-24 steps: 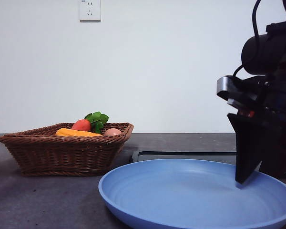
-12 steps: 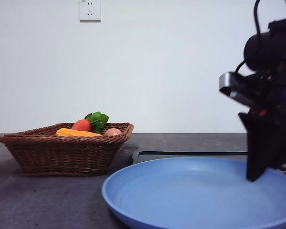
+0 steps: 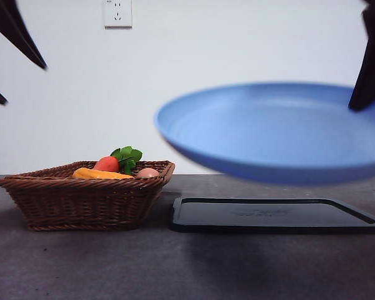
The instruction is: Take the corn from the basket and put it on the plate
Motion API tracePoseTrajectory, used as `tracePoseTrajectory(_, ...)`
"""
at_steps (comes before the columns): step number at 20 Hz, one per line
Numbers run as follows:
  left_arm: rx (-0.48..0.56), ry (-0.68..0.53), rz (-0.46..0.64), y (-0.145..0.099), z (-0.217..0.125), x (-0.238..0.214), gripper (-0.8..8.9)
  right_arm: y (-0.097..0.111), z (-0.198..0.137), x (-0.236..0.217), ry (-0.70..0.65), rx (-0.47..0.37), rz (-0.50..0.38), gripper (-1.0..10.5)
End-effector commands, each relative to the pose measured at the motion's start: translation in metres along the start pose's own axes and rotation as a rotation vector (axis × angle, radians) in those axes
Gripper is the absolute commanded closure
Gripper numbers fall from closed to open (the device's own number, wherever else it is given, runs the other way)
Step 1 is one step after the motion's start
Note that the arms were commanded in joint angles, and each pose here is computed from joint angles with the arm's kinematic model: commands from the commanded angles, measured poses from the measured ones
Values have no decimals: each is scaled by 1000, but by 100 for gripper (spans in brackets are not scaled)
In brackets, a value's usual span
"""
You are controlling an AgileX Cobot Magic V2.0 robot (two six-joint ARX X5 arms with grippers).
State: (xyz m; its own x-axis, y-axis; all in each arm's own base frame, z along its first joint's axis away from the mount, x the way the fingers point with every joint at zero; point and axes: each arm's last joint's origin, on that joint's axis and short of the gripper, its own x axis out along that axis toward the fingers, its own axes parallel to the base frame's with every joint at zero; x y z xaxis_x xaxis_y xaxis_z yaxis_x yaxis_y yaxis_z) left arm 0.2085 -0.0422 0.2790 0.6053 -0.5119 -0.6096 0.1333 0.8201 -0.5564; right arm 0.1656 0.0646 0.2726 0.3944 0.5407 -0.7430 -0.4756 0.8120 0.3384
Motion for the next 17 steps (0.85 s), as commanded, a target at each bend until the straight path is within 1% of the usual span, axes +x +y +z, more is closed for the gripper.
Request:
tracePoseTrajectory(1, -39, 2, 90, -7, 17, 22, 453, 6, 1, -13, -44, -4, 7, 945)
tracePoseTrajectory(2, -52, 9, 125, -9, 23, 33, 453, 8, -1, -16, -54, -8, 8, 945)
tracePoseTrajectory(5, -80, 39, 162, -19, 41, 66, 453, 11, -5, -25, -83, -21, 9, 945)
tracePoseTrajectory(6, -78, 54, 191, -22, 45, 77, 453, 12, -6, -27, -92, -26, 9, 945)
tracePoseTrajectory(8, -108, 103, 247, -26, 51, 97, 453, 13, -7, -29, -103, -34, 9, 945)
tracePoseTrajectory(11, -122, 168, 366, -32, 53, 128, 453, 14, -8, -31, -113, -45, 11, 945)
tracePoseTrajectory(12, -126, 184, 389, -34, 54, 138, 453, 14, -8, -32, -118, -48, 10, 945)
tracePoseTrajectory(16, -180, 200, 438, -37, 53, 164, 452, 15, -8, -32, -118, -63, 19, 945)
tracePoseTrajectory(17, -218, 205, 451, -35, 51, 169, 452, 15, -8, -32, -118, -68, 21, 945)
